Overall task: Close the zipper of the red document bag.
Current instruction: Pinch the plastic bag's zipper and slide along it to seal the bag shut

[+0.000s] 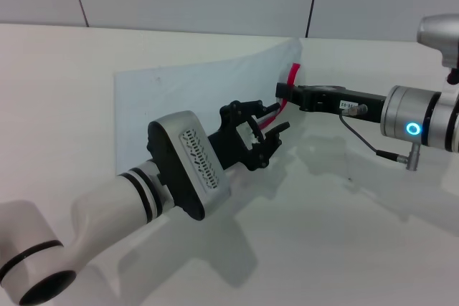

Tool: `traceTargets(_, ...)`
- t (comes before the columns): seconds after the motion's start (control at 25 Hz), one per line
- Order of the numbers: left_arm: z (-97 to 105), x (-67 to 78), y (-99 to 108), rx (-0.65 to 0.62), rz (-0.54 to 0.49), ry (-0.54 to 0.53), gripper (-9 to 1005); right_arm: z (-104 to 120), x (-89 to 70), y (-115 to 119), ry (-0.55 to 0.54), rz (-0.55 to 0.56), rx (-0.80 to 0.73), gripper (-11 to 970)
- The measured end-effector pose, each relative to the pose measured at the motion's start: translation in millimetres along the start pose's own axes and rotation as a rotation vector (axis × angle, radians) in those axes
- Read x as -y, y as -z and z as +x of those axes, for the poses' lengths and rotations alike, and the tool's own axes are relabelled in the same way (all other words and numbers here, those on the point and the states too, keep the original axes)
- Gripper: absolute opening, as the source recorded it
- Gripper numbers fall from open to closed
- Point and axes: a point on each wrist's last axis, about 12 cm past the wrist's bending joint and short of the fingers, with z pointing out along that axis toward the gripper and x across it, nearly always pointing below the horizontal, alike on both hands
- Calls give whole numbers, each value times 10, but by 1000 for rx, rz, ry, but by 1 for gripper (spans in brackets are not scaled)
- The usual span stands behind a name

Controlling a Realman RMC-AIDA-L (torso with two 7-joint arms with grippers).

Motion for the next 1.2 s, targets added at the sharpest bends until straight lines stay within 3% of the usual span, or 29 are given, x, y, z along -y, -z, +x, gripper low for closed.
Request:
traceTargets(0.16,-6,24,11,3,0,-3,289,3,13,11,-5,6,6,13)
traceTargets(1.2,16,0,78,16,-53,15,187,6,12,6,-3,8,1,13)
